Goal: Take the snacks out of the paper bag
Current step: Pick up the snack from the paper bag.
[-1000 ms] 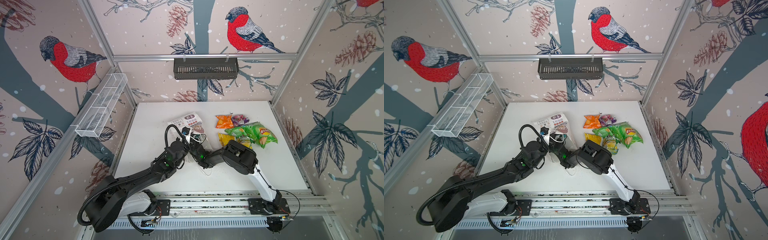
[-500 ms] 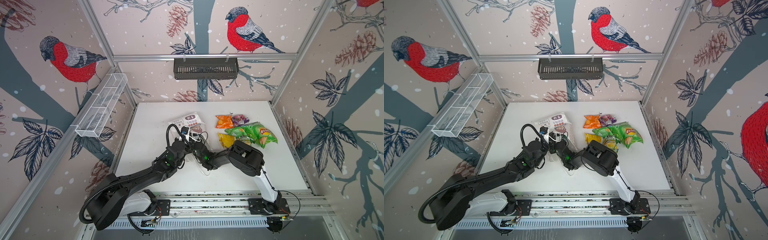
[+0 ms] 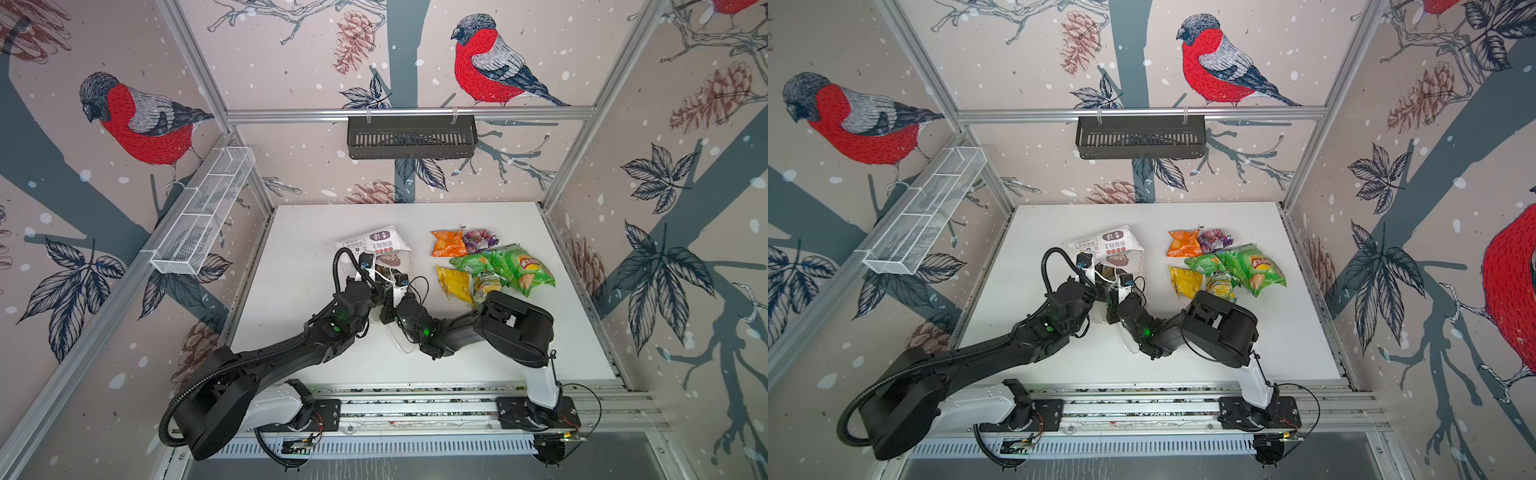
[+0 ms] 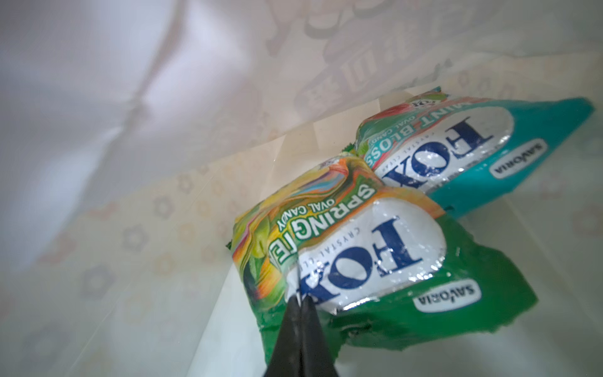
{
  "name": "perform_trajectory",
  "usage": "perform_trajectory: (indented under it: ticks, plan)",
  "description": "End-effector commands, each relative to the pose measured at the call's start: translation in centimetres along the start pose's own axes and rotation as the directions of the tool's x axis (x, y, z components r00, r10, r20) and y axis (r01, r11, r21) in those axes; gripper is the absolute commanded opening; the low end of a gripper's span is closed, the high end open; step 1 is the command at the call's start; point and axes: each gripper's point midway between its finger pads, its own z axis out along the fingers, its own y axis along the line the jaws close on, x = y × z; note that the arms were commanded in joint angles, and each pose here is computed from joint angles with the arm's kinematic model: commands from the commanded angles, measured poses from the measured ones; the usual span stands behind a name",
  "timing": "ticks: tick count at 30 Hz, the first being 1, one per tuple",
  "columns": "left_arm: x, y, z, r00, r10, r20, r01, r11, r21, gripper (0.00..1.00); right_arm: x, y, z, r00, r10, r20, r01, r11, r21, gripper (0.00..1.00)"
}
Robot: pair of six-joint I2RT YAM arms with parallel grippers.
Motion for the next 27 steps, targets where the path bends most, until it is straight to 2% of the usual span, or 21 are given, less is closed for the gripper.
perform_trajectory:
  ticks: [1,15,21,27]
  plan:
    - [-0.5,0.6,-0.1,1.0,-0.021,0.021,0.022,0.999,-0.033,0.0,-1.4,0.1,-1.3,0.999,-0.014,0.049,0.013,1.0,0.022,0.01]
    - [-0.8,0.7,-0.3,0.999,-0.032,0.031,0.033,0.999,-0.032,0.0,-2.5,2.1,-6.7,0.996,-0.081,0.04,0.081,0.997,0.009,0.0]
    - [-1.0,0.9,-0.5,0.998,-0.042,0.04,0.043,0.998,-0.039,0.0,-2.0,2.1,-8.6,0.983,-0.179,0.047,0.175,0.981,0.084,0.0]
    - [-1.0,1.0,-0.6,0.997,-0.062,0.05,0.064,0.997,-0.04,0.0,-1.8,1.1,-10.0,0.987,-0.148,0.054,0.142,0.984,0.107,0.0]
